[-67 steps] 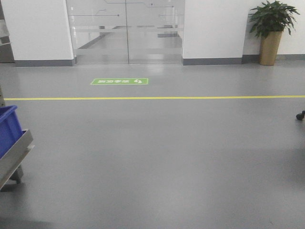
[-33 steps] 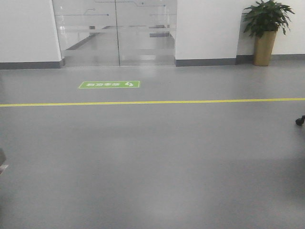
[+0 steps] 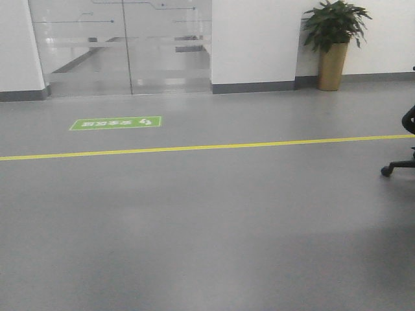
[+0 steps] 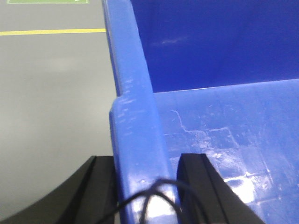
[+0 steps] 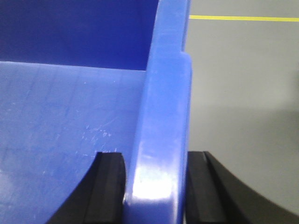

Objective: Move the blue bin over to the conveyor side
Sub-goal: 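Carry the blue bin with both grippers toward the red-framed conveyor table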

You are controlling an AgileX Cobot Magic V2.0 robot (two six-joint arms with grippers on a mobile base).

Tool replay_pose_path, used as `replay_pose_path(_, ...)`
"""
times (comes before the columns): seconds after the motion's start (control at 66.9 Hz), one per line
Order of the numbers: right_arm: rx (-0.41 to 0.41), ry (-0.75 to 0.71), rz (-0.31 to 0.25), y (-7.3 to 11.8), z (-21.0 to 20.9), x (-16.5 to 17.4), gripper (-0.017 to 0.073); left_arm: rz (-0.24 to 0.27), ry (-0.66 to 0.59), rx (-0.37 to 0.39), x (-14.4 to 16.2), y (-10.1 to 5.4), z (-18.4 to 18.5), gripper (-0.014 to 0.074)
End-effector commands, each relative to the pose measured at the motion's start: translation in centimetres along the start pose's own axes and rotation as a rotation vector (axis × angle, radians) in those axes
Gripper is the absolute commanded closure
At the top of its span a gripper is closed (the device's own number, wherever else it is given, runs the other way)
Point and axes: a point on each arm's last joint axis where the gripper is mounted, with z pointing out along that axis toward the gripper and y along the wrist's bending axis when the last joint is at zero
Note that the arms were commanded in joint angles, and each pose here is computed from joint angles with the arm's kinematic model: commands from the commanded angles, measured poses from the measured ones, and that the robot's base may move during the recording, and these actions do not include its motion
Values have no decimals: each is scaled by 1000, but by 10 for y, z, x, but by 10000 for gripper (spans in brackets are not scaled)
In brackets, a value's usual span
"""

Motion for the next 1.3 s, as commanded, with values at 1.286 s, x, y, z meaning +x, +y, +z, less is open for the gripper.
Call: replay_pose_path(1.286,71,-200,-59,-7,-16,-16,640,48,-143,-33,-12,2,-12,594)
